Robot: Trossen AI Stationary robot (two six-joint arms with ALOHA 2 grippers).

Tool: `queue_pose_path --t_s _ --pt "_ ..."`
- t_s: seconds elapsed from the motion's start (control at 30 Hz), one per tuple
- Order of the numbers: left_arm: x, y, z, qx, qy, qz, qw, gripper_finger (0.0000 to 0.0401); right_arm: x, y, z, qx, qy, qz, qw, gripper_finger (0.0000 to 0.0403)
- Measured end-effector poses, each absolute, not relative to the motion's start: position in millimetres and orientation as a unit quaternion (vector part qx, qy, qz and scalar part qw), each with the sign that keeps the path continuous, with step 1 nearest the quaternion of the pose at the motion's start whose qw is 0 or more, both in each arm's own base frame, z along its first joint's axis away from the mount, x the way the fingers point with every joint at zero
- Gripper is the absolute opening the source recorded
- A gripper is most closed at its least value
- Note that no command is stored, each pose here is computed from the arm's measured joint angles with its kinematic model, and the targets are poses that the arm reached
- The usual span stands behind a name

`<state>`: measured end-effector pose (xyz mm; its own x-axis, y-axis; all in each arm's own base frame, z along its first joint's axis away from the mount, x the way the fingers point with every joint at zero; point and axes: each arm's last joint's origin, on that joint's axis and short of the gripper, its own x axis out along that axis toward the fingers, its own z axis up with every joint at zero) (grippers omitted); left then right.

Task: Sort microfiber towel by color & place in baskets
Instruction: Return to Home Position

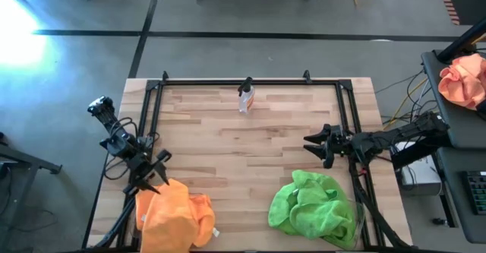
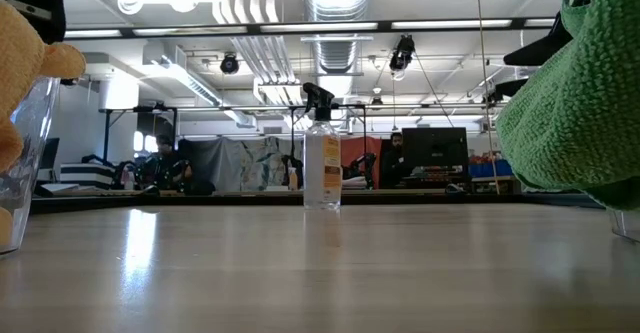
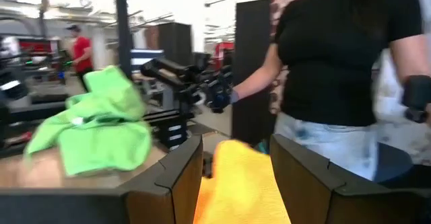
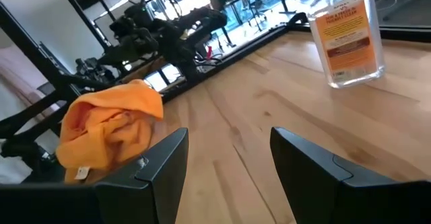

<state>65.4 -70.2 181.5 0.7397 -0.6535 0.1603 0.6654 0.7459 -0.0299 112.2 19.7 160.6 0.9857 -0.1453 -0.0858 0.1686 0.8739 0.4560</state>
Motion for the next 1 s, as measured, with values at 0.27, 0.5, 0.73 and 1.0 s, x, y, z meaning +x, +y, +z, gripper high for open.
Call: queue_pose_path --t_s 0.27,0.5,0.73,1.0 --pt "67.7 -67.8 179.5 -0.03 -0.063 -0.298 0.952 0.0158 112.2 19.5 160.6 0.238 0.024 -0.084 0.967 0.0206" --pt "67.9 -68.0 177.8 -0.025 -0.056 -0.299 0.952 0.0158 112.2 19.6 160.4 0.238 0.024 -0.084 0.967 0.0206" --pt "67.7 -67.8 179.9 -0.025 -0.056 -0.299 0.952 0.0158 112.2 19.6 160.4 0.238 0.024 -0.084 0.967 0.0206" --pt "67.6 -67.8 180.1 -0.025 -0.056 -0.299 0.952 0.0158 112.2 19.6 160.4 0.238 0.024 -0.083 0.967 0.0206"
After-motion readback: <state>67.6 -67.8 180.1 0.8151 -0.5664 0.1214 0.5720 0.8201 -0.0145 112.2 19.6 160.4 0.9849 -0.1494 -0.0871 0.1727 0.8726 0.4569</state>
